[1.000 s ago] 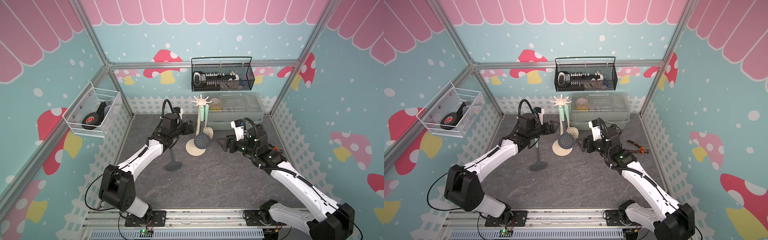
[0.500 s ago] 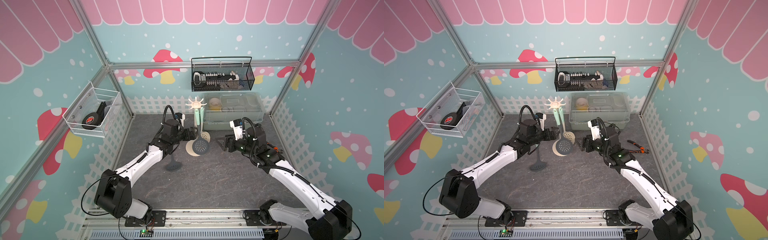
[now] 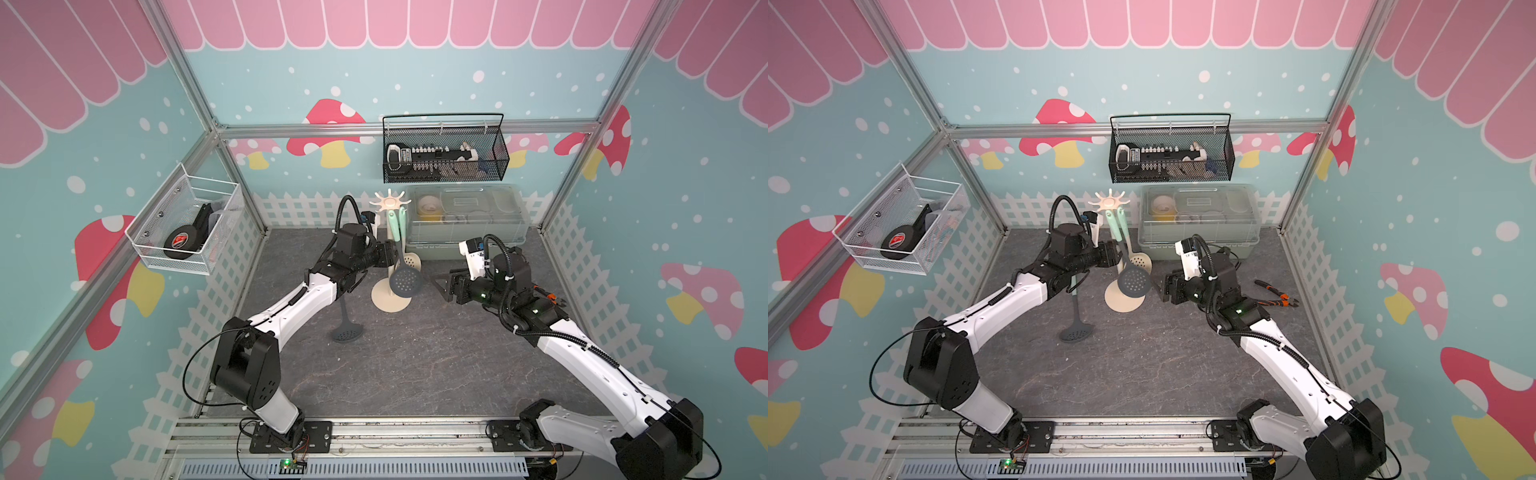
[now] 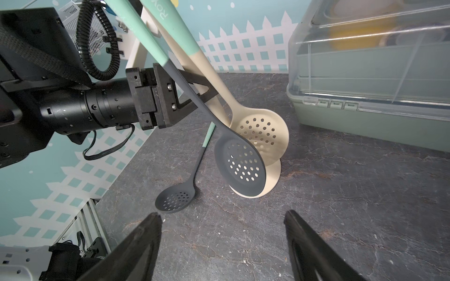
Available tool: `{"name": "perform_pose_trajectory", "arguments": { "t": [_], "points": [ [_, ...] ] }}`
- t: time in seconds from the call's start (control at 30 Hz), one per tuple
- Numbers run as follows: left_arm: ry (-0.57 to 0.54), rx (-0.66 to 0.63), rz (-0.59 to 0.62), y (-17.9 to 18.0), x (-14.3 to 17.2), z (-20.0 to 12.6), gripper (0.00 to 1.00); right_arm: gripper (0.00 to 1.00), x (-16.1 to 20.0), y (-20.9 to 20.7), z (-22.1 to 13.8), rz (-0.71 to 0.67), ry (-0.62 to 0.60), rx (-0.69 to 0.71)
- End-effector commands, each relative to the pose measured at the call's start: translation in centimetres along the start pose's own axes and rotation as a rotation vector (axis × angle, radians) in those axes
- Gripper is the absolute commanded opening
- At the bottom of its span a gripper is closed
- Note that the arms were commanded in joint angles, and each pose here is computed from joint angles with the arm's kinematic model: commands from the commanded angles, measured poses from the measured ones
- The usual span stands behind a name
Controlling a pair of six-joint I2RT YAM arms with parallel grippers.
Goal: Hang the skimmer on the kitchen utensil rack
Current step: Adjust the rack at the center of the board.
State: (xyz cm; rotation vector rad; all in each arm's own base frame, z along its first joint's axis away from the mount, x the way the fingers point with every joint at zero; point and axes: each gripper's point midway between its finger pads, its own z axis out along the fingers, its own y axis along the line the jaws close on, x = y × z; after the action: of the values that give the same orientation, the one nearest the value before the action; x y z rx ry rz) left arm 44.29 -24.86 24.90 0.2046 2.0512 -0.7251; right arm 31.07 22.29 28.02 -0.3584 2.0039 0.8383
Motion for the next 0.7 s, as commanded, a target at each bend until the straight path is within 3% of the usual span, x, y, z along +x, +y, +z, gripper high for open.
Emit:
{"name": "perform_pose_trajectory", "arguments": {
  "t": [0.0, 0.07, 0.13, 0.23, 0.47, 0.57, 0.67],
  "points": [
    [-0.022, 0.025, 0.024, -0.8, -0.8, 0.2, 0.41, 0.81, -0.6, -0.1, -0.1, -0.008, -0.022, 0.004],
    [-0.027, 0.030, 0.034, -1.1, -0.9, 0.1, 0.30, 0.81, -0.7, -0.1, 0.0, -0.011, -0.021, 0.003],
    [-0.030, 0.036, 0.049, -1.5, -0.9, -0.1, 0.26, 0.81, -0.8, -0.1, 0.0, -0.013, -0.023, 0.003],
    [-0.034, 0.031, 0.069, -1.8, -0.8, -0.3, 0.13, 0.81, -0.6, -0.2, 0.0, -0.014, -0.020, 0.004],
    [-0.067, -0.038, 0.125, -2.6, -0.5, -0.8, 0.06, 0.81, -0.1, -0.5, -0.4, -0.018, -0.023, 0.022],
    [-0.100, -0.121, 0.162, -2.9, -0.5, -1.2, 0.00, 0.81, 0.1, -0.7, -0.8, -0.023, -0.026, 0.036],
    [-0.145, -0.238, 0.191, -2.8, -0.8, -1.6, 0.00, 0.81, 0.2, -0.9, -1.2, -0.032, -0.030, 0.055]
  ]
}}
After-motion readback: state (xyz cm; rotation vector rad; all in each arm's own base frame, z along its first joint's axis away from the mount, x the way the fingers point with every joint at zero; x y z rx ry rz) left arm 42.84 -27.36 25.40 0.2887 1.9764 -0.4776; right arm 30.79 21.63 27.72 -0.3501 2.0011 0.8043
